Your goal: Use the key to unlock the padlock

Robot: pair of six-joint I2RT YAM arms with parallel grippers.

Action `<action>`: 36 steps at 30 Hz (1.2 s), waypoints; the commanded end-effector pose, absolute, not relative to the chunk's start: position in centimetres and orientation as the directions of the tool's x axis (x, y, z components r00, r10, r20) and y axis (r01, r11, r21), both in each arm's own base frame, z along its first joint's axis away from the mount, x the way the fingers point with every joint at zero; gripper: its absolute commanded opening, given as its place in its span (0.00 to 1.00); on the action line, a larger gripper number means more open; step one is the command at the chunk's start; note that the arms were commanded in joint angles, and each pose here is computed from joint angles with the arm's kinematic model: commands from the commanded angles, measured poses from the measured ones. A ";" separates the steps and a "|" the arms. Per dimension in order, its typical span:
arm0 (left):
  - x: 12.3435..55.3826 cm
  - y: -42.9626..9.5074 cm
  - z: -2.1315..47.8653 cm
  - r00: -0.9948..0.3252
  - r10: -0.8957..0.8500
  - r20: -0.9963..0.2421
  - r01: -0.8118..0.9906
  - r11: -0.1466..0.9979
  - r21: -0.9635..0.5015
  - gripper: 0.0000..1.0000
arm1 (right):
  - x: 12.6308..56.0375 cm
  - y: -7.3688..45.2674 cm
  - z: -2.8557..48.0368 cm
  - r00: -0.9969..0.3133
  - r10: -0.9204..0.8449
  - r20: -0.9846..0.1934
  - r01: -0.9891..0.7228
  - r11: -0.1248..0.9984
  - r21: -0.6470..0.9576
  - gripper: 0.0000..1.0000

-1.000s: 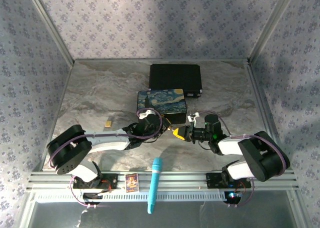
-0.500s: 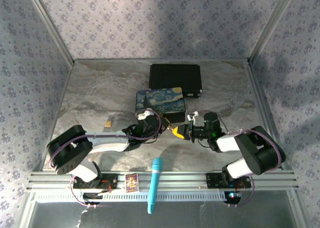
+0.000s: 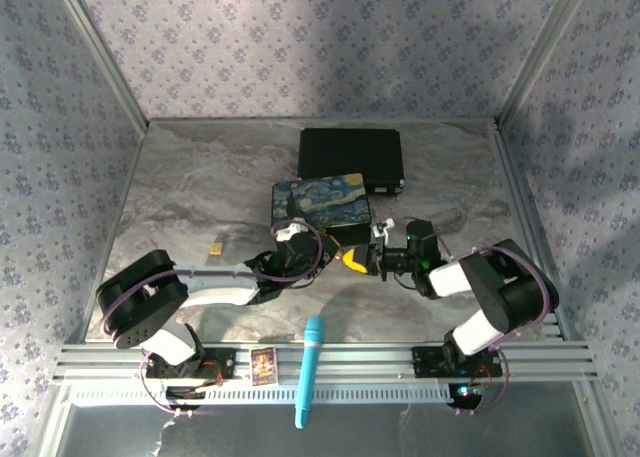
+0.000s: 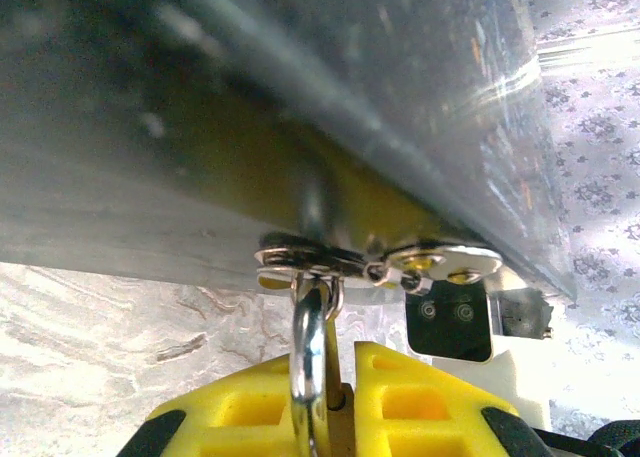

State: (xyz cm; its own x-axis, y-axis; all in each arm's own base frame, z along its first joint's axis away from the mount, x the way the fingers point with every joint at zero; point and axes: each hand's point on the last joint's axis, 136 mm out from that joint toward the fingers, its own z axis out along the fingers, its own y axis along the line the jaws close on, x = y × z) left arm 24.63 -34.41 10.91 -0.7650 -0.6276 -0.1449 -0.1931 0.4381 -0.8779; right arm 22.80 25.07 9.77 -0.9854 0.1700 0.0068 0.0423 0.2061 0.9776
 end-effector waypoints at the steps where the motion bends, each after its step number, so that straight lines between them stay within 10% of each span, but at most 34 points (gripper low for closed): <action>1: 21.9 -38.9 15.5 -0.866 -0.496 -0.066 -0.097 0.295 -0.950 0.00 | 25.1 25.4 11.3 -0.971 0.227 -0.072 -0.029 0.186 0.982 0.00; 19: 21.2 -38.6 11.2 -0.854 -0.521 -0.013 -0.212 0.370 -0.904 0.00 | 25.8 26.8 11.9 -0.953 0.283 -0.104 -0.041 0.220 0.975 0.11; 28: 22.7 -34.6 7.2 -0.783 -0.622 0.013 -0.380 0.461 -0.802 0.00 | 20.0 22.1 4.0 -0.978 0.125 -0.169 -0.033 0.702 0.711 0.39; 36: 22.5 -34.6 6.7 -0.782 -0.623 0.017 -0.390 0.468 -0.793 0.00 | 18.7 20.5 4.3 -0.939 -0.091 -0.332 -0.255 0.832 0.493 0.64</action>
State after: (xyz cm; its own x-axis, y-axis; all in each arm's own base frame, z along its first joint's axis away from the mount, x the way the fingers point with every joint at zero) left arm 23.49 -34.01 7.00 -0.7746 -0.6278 -0.0766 -0.3271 0.5013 -0.8011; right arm 19.51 22.43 5.05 -0.9641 0.0424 -0.2620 -0.1495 0.7289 0.6681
